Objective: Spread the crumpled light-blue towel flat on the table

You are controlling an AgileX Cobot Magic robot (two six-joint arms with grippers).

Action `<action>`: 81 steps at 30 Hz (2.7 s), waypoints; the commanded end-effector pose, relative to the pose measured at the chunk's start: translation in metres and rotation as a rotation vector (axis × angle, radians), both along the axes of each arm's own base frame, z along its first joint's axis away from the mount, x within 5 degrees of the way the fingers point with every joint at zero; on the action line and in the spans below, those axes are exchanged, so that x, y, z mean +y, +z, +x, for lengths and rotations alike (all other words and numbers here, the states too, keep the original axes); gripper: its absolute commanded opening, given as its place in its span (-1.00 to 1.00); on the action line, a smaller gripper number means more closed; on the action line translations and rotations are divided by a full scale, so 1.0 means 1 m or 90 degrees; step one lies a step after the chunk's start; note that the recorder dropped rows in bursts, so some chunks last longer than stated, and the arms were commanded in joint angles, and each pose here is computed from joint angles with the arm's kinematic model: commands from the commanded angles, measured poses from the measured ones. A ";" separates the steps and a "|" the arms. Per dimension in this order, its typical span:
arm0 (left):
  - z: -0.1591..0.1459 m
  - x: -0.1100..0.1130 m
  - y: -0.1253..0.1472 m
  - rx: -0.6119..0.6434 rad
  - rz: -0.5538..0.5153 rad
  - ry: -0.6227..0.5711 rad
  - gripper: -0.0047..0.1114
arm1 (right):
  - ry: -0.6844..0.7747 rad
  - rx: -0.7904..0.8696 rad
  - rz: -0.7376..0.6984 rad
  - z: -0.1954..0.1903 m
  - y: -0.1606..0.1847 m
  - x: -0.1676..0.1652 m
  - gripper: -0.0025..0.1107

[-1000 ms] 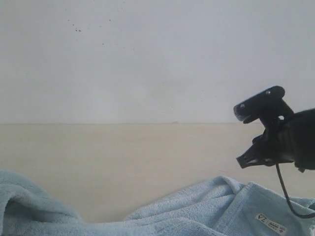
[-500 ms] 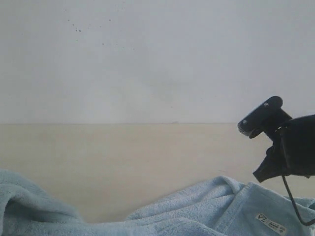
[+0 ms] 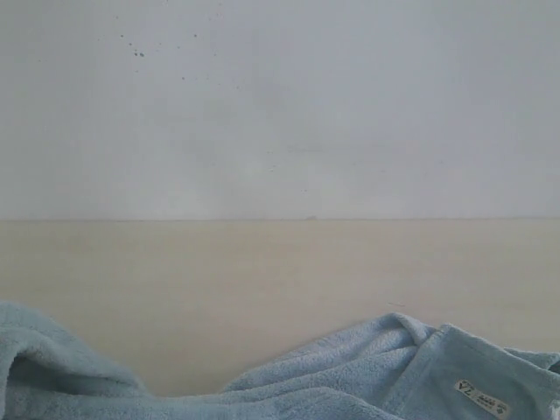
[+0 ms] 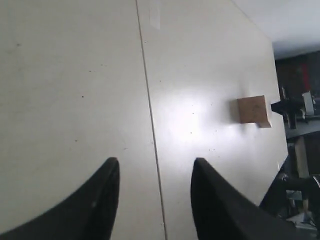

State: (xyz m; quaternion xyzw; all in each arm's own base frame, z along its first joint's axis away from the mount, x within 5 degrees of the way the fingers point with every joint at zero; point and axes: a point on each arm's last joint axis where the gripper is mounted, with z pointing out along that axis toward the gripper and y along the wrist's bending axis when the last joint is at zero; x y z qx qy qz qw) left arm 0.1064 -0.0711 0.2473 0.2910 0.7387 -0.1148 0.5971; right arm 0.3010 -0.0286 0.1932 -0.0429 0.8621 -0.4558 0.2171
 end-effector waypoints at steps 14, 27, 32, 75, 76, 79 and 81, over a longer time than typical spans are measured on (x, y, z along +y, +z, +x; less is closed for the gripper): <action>0.001 0.001 0.001 0.000 -0.007 0.008 -0.85 | -0.310 -0.626 1.001 -0.026 0.049 0.065 -0.96; 0.001 0.001 0.001 0.000 -0.007 0.008 -0.85 | 0.460 -0.386 0.541 -0.048 0.103 0.076 -0.96; 0.001 0.000 0.002 -0.001 -0.008 0.008 -0.85 | 0.382 -0.056 0.386 -0.044 0.062 0.065 -0.96; 0.001 0.000 0.002 0.002 -0.011 0.007 -0.85 | 0.375 0.148 0.455 0.036 -0.055 0.104 -0.03; 0.001 0.000 0.002 0.002 -0.011 0.007 -0.85 | 0.373 0.150 0.456 0.036 -0.057 0.105 -0.03; 0.001 0.000 0.002 0.002 -0.011 0.007 -0.85 | 0.369 0.152 0.459 0.036 -0.059 0.105 -0.12; 0.001 0.000 0.002 0.002 -0.011 0.007 -0.85 | 0.363 0.153 0.464 0.036 -0.059 0.105 -0.37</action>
